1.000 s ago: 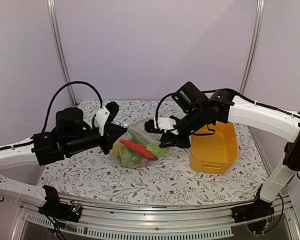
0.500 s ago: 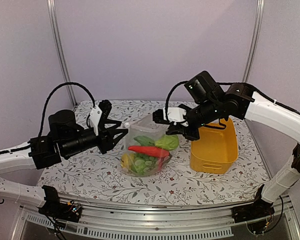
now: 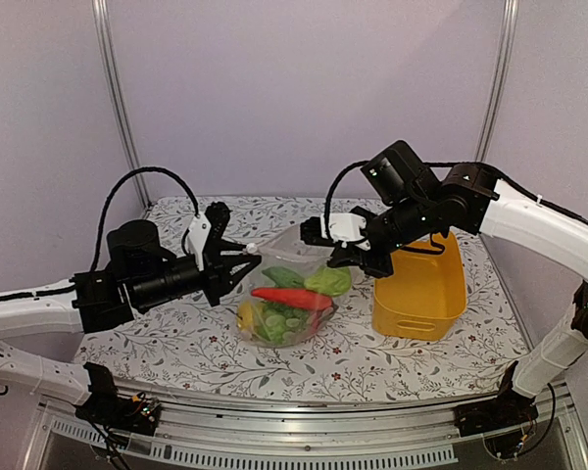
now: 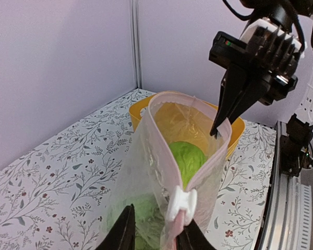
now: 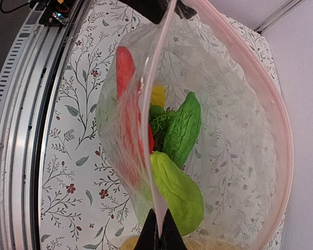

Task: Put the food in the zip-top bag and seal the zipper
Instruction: Pass from the right arm to the left

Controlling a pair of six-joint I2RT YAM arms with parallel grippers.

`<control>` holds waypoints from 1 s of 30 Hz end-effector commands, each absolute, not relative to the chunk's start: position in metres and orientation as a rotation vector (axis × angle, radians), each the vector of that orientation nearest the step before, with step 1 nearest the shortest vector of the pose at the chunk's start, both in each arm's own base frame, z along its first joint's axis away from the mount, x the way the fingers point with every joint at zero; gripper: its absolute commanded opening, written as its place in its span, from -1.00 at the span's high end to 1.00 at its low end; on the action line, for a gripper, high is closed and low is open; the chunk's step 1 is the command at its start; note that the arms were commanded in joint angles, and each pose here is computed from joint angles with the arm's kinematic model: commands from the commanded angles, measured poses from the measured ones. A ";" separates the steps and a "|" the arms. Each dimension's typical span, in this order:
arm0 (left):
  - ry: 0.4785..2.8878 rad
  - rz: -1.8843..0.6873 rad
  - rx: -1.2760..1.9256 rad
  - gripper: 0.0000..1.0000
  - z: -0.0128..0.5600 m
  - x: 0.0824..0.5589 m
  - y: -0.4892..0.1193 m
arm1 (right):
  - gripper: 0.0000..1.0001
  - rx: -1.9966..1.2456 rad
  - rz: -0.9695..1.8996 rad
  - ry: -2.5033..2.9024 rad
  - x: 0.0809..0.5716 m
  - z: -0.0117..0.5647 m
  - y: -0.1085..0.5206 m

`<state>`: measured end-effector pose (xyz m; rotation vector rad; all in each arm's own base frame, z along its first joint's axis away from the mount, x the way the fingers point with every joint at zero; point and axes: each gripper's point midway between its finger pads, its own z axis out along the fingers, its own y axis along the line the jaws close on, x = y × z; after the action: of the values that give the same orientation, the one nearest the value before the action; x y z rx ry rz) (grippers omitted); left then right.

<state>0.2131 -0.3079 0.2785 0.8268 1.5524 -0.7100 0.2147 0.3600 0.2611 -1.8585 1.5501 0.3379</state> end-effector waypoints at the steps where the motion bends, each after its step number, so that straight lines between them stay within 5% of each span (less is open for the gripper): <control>1: 1.538 -0.708 0.840 0.62 0.274 0.217 -0.312 | 1.00 -1.845 0.336 1.573 0.216 0.260 0.358; 3: 1.535 -0.707 0.847 0.87 0.274 0.216 -0.312 | 1.00 -1.844 0.334 1.578 0.216 0.259 0.358; 6: 1.536 -0.690 0.833 0.99 0.278 0.218 -0.308 | 0.96 -1.829 0.332 1.577 0.218 0.263 0.360; 11: 1.525 -0.688 0.836 1.00 0.286 0.215 -0.303 | -0.09 -1.738 0.324 1.523 0.228 0.299 0.368; 17: 1.551 -0.671 0.876 1.00 0.286 0.212 -0.303 | -0.52 -1.671 0.471 1.435 0.228 0.343 0.391; 19: 1.551 -0.667 0.884 1.00 0.286 0.212 -0.303 | -0.95 -1.672 0.524 1.435 0.227 0.345 0.401; 25: 1.545 -0.686 0.882 1.00 0.290 0.211 -0.306 | -0.96 -1.724 0.776 1.365 0.205 0.351 0.429; 28: 1.543 -0.696 0.884 1.00 0.292 0.210 -0.307 | -0.48 -1.716 0.805 1.376 0.207 0.354 0.440; 30: 1.546 -0.695 0.888 1.00 0.292 0.211 -0.308 | -0.34 -1.734 0.814 1.378 0.208 0.346 0.449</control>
<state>0.2082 -0.3067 0.2737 0.9002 1.5795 -0.6833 0.2189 0.4353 0.3447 -1.7107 1.3933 0.7150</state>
